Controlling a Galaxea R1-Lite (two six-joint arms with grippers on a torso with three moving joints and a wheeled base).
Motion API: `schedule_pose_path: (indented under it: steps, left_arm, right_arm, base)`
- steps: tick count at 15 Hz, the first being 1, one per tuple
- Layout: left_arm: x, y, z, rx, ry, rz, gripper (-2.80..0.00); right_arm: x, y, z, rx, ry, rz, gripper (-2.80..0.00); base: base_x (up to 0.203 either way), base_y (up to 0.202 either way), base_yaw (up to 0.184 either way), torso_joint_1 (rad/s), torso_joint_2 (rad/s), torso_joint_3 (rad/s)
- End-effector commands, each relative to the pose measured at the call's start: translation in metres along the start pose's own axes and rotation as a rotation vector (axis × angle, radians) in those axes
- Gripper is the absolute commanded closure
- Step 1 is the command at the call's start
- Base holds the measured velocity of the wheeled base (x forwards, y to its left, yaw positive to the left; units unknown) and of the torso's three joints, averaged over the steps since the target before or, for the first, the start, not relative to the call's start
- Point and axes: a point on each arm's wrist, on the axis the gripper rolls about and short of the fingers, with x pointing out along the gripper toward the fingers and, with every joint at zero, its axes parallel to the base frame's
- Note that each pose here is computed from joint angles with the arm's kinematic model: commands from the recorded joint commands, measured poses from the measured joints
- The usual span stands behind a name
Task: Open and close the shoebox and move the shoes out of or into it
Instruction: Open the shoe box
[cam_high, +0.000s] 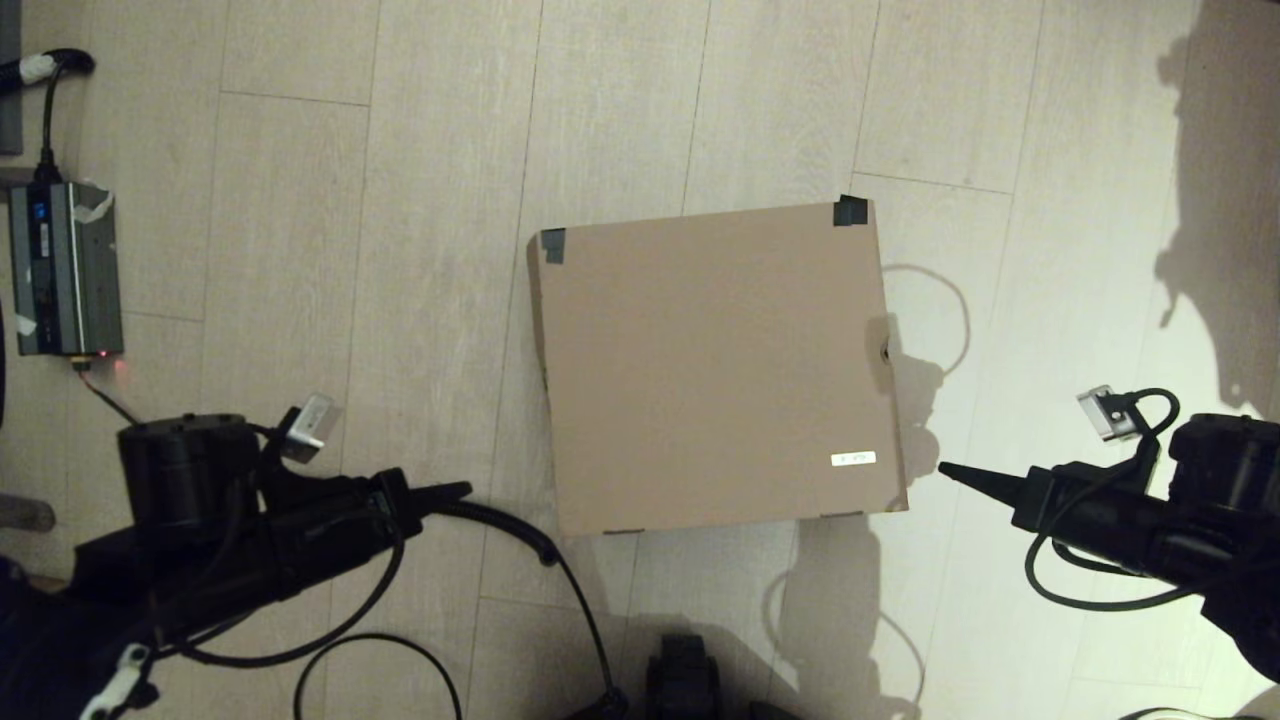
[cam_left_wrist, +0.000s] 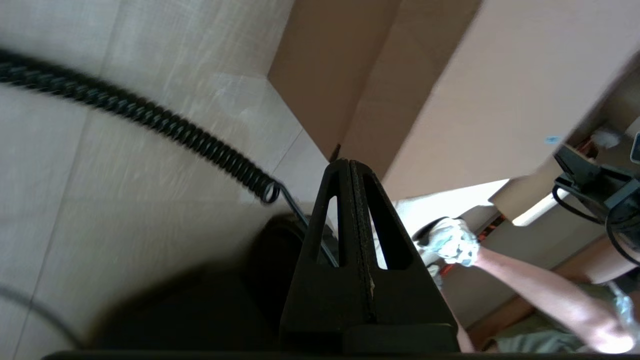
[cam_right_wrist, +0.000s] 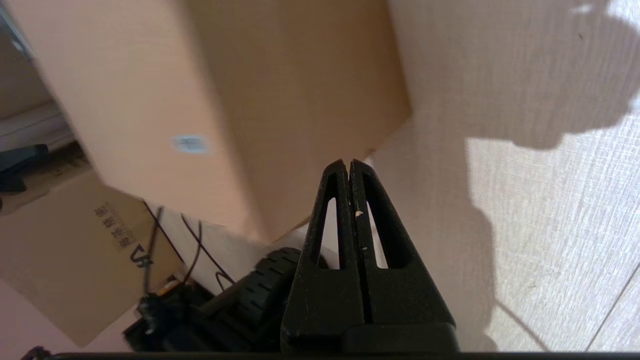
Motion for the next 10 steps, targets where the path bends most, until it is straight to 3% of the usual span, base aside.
schedule_pose_path:
  steps: [1,6,10]
  left_arm:
    - [0.025,0.010,-0.015,-0.008,0.045,0.007,0.00]
    - [0.064,0.023,-0.030,0.041,-0.059,-0.007,0.00]
    - [0.083,0.021,-0.019,0.060,-0.105,-0.041,0.00]
  right_arm:
    - [0.011,-0.012,-0.008,0.026,0.029,-0.004,0.00]
    - [0.023,-0.017,-0.007,0.018,0.035,0.009,0.00]
    - [0.038,-0.028,-0.019,0.001,0.056,-0.002,0.00]
  base:
    - [0.000,0.000,0.000,0.000,0.00,0.000]
    - [0.000,0.000,0.000,0.000,0.00,0.000]
    - [0.000,0.000,0.000,0.000,0.00,0.000]
